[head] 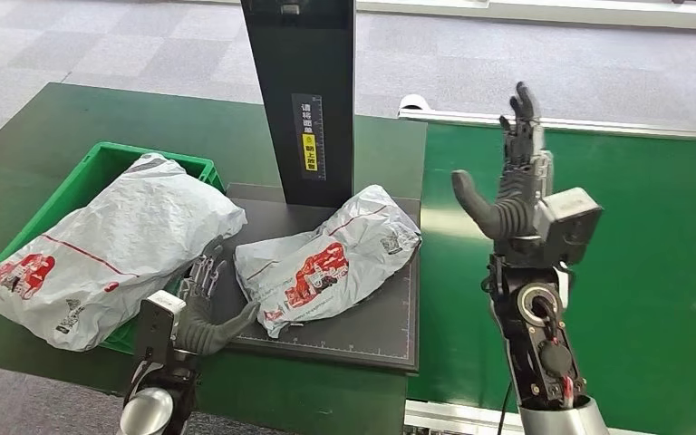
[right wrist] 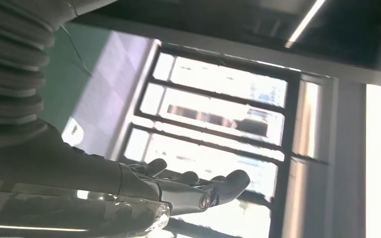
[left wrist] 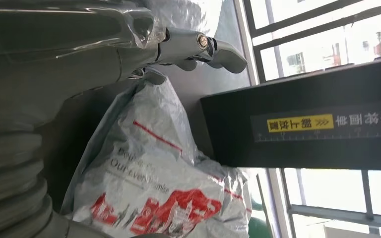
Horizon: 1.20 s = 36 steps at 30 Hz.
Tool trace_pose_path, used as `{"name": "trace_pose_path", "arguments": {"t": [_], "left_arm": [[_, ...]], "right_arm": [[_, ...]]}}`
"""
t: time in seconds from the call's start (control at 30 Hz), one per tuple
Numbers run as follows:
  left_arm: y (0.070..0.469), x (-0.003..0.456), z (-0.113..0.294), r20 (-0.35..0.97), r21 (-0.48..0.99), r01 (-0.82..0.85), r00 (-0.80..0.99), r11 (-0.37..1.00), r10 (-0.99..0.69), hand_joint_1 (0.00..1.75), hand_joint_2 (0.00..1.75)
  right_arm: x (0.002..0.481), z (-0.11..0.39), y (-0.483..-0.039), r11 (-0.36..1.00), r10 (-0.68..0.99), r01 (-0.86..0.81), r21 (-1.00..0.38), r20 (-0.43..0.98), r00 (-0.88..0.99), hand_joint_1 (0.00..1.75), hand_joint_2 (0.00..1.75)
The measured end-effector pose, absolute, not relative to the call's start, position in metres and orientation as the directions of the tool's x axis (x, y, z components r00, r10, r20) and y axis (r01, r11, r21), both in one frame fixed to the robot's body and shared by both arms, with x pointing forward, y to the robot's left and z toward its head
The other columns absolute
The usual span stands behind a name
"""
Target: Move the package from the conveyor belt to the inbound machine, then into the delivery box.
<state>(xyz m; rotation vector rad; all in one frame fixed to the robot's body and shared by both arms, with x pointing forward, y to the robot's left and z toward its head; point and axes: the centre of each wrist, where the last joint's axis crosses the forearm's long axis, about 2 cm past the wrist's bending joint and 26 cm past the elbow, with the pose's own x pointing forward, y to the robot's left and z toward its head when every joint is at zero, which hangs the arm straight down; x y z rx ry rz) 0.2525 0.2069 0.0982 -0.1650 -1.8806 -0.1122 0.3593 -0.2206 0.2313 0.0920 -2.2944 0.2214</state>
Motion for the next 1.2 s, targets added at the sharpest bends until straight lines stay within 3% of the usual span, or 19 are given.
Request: {"name": "trace_pose_path", "arguments": {"t": [0.27,0.83,0.97,1.1,1.2], "left_arm": [[0.184,0.256,0.097,0.951,-0.005,0.234,-0.299,0.972,0.077,0.0,1.75],[0.166,0.269,0.096,0.951,0.002,0.274,-0.296,0.962,0.083,0.0,1.75],[0.151,0.283,0.098,0.949,-0.008,0.298,-0.298,0.955,0.101,0.0,1.75],[0.142,0.292,0.099,0.944,0.028,0.302,-0.321,0.953,0.074,0.0,1.75],[0.137,0.312,0.112,0.912,0.233,0.26,-0.393,0.937,-0.118,0.0,1.75]], "right_arm": [[0.306,0.26,-0.245,0.997,0.044,0.002,-0.079,0.527,-0.848,0.0,0.0],[0.289,0.259,-0.259,0.996,0.055,0.015,-0.084,0.494,-0.867,0.0,0.0],[0.281,0.249,-0.27,0.99,0.134,0.098,-0.101,0.465,-0.875,0.0,0.0],[0.276,0.236,-0.286,0.997,0.071,0.032,-0.073,0.626,-0.776,0.0,1.75],[0.27,0.208,-0.3,0.999,-0.024,-0.039,-0.001,0.773,-0.634,0.0,1.75]]}}
